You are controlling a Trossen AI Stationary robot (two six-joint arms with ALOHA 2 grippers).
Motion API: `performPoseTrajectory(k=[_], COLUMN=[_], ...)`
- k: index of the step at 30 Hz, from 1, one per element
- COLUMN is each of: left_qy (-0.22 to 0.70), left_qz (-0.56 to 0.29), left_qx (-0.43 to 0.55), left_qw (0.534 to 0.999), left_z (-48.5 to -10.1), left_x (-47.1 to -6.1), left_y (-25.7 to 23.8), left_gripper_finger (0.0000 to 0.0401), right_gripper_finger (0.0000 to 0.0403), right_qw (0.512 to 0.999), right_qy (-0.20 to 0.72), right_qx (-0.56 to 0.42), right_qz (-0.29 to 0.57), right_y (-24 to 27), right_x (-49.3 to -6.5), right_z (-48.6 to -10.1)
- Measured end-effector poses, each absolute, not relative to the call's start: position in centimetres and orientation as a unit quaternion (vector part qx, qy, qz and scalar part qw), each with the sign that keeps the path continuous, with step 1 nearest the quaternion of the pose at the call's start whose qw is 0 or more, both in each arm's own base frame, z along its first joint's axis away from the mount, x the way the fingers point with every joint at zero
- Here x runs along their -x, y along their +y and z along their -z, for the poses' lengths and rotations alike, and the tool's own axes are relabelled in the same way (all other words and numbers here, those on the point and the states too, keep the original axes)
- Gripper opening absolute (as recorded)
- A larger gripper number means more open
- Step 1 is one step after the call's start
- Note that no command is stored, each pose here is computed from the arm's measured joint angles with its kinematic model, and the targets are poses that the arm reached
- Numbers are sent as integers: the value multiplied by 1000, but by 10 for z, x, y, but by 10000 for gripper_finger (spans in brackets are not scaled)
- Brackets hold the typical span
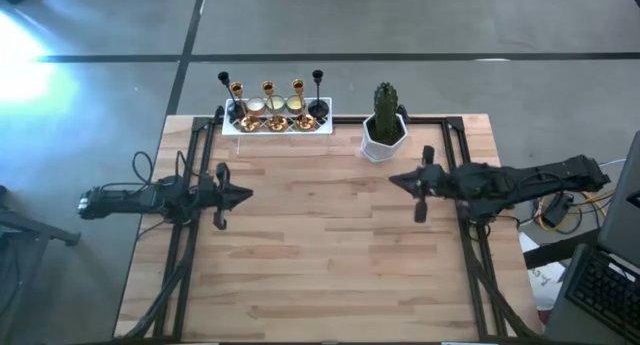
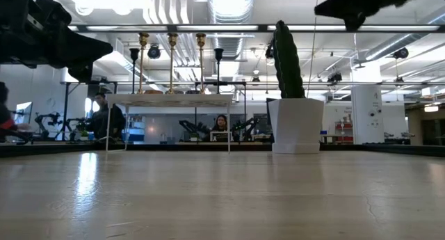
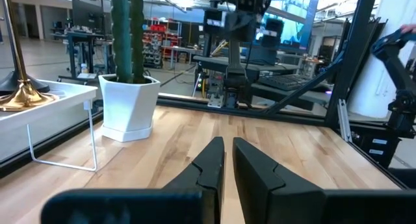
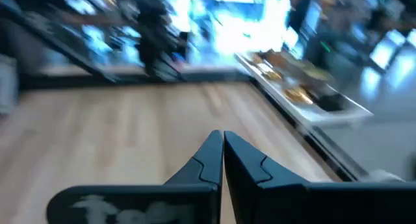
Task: Pick & Place candle stick holders
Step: Return to Home Position
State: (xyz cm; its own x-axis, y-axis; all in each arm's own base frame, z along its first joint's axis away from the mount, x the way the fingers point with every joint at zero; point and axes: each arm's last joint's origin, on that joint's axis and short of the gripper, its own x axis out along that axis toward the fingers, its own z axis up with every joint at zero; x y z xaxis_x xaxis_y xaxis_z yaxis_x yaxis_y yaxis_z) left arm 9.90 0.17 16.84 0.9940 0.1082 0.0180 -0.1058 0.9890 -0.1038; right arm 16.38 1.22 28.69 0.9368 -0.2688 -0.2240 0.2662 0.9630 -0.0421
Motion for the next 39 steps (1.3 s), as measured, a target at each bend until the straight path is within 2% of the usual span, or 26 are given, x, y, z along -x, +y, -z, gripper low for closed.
performPoseTrajectory(k=[2, 5, 13, 18, 23, 27, 39], left_qy=[-12, -12, -12, -12, -12, -12, -9], left_qz=[-54, -54, -54, -54, -54, -53, -52], left_qx=[51, 51, 51, 51, 51, 51, 51], left_qw=[997, 997, 997, 997, 997, 997, 997], left_z=[-168, -168, -169, -169, -169, -169, -168], left_x=[-99, -99, -99, -99, -99, -99, -99], left_y=[2, 2, 2, 2, 2, 2, 2], left_gripper_finger=[37, 37, 37, 37, 37, 37, 37], right_gripper_finger=[8, 8, 8, 8, 8, 8, 8], right_qw=[993, 996, 1000, 998, 998, 999, 1000], right_qy=[69, 17, -23, -55, -65, -33, -8], right_qx=[5, -7, 6, 17, 22, 11, 3], right_qz=[98, 86, 16, 20, -1, -31, -29], right_y=[13, 11, 6, 1, 1, 3, 3], right_x=[-154, -139, -112, -102, -97, -97, -98], right_z=[-272, -249, -209, -198, -182, -172, -167])
